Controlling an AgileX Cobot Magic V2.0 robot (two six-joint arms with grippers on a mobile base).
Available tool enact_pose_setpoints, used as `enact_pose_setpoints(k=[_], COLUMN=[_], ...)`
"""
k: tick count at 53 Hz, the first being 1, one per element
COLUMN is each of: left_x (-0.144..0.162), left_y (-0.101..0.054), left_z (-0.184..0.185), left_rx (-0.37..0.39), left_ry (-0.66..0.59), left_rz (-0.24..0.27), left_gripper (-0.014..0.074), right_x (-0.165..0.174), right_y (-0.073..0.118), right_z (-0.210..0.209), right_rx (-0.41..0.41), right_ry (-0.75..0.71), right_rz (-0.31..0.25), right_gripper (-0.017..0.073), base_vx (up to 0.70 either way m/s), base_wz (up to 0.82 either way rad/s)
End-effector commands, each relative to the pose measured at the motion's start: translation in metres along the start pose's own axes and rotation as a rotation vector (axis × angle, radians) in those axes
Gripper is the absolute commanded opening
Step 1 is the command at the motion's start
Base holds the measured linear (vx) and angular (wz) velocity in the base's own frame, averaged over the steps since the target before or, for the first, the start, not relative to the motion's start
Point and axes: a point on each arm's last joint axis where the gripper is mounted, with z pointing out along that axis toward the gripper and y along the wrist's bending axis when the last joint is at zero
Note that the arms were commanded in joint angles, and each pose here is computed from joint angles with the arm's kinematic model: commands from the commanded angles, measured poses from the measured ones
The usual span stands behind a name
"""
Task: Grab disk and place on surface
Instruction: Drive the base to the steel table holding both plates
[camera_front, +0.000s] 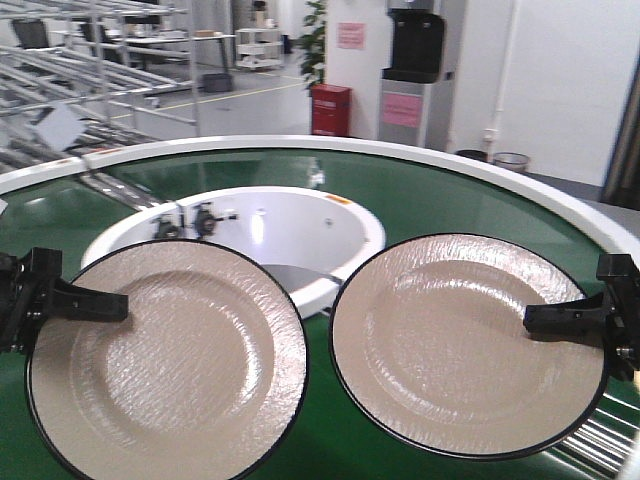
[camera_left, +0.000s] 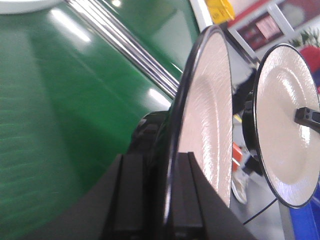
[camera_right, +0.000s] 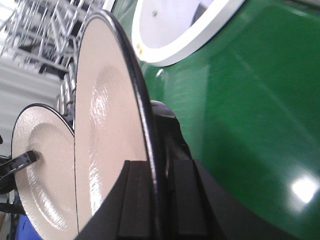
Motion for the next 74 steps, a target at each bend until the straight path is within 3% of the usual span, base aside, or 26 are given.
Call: enact_pose_setpoints(k=[1, 74], left_x=[-0.0097, -0.0097], left_y=[-0.0303, -0.0303], left_z=[-0.0142, -0.0142], left_rx=[0.118, 0.118], left_ry=[-0.102, -0.102], left_rz=[-0.004, -0.004], left_gripper=[-0.0002, -0.0002], right_x=[-0.0069, -0.0068], right_y=[0.0278, 0.0278], right_z=[-0.0118, -0.0118], right_rx=[-0.127, -0.128], right_ry=[-0.082, -0.081], right_rz=[0.002, 0.001], right_gripper=[-0.0009, -0.0009], base_vx=[-0.12, -0.14], base_wz=[-0.47, -0.59])
